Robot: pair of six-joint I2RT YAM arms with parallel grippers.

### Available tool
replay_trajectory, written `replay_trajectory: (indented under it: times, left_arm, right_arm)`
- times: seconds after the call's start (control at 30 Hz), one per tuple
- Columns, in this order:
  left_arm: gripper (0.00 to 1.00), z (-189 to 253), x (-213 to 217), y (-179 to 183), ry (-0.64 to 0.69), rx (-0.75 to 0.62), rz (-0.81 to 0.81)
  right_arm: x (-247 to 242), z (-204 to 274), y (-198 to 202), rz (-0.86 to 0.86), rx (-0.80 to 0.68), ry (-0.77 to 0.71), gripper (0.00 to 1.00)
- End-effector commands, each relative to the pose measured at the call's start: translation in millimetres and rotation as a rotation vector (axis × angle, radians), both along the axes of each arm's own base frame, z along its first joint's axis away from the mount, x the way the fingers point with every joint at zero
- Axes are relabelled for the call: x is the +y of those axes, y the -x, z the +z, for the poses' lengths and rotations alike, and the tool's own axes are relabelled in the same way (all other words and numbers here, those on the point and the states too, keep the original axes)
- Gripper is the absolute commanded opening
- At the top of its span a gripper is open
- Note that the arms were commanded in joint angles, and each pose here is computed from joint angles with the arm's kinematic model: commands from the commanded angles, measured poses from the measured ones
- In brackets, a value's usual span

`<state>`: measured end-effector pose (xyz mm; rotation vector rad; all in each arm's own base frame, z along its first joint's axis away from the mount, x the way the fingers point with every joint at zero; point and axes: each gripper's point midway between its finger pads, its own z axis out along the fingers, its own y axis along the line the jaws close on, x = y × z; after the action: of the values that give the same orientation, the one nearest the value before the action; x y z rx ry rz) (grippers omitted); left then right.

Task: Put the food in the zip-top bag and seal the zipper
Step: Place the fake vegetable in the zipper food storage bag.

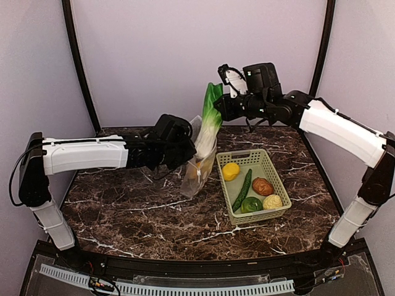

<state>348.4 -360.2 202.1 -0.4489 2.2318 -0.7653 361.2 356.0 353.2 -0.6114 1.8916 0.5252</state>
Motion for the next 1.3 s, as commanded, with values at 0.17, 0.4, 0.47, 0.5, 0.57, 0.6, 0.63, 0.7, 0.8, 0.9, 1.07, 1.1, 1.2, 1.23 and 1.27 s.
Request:
replay_trajectory:
  times: [0.17,0.4,0.47,0.5,0.57,0.6,0.63,0.7,0.8,0.9,1.07,1.1,1.2,1.23,1.27]
  left_arm:
    - [0.01,53.9,-4.5,-3.3,0.135,-0.095,-0.006]
    - [0.01,62.0,-4.7,-7.2,0.150,-0.129,0.005]
    - [0.01,61.2,-3.6,-8.9,0.150,-0.132,0.019]
    - [0.01,60.7,-3.0,-10.0,0.149,-0.135,0.026]
    - [0.01,61.9,-1.6,-11.5,0.151,-0.142,0.038]
    - [0.01,62.1,0.0,-12.2,0.150,-0.144,0.045]
    - [0.01,62.6,1.4,-12.5,0.149,-0.149,0.053]
    - [0.01,64.3,4.5,-13.0,0.150,-0.158,0.066]
    - [0.01,62.7,8.0,-12.7,0.157,-0.164,0.080]
    - [0.01,58.2,8.3,-11.0,0.158,-0.156,0.078]
    - [0.01,54.7,6.3,-8.3,0.179,-0.148,0.065]
    - [0.01,53.6,6.7,-7.8,0.178,-0.146,0.064]
    - [0.01,52.3,6.6,-7.5,0.177,-0.144,0.062]
    - [0.01,52.3,6.1,-8.0,0.179,-0.147,0.062]
    - [0.01,51.8,5.8,-8.6,0.179,-0.148,0.064]
  right_arm:
    - [-16.6,46.4,-13.3,-0.089,-0.147,0.065,0.00]
    - [14.7,4.4,4.7,0.025,0.043,-0.009,0.00]
    - [23.7,1.4,10.5,0.042,0.074,-0.028,0.00]
    - [27.4,-1.5,13.6,0.047,0.090,-0.030,0.00]
    - [34.3,-11.9,20.2,0.061,0.123,-0.023,0.00]
    - [36.9,-18.4,23.7,0.066,0.147,-0.021,0.00]
    - [39.3,-27.1,27.8,0.072,0.172,-0.014,0.00]
    - [43.6,-43.7,35.1,0.080,0.231,-0.011,0.00]
    - [43.9,-58.5,40.5,0.064,0.313,-0.033,0.00]
    - [40.8,-55.6,35.5,0.025,0.337,-0.056,0.00]
    - [4.0,-23.0,-20.9,-0.145,0.320,-0.160,0.00]
    - [-3.7,-17.4,-30.2,-0.162,0.332,-0.193,0.00]
    - [-14.3,-10.5,-45.2,-0.193,0.350,-0.243,0.00]
    - [-10.0,-14.5,-42.6,-0.171,0.372,-0.246,0.00]
    - [-6.1,-19.7,-39.8,-0.160,0.395,-0.249,0.00]
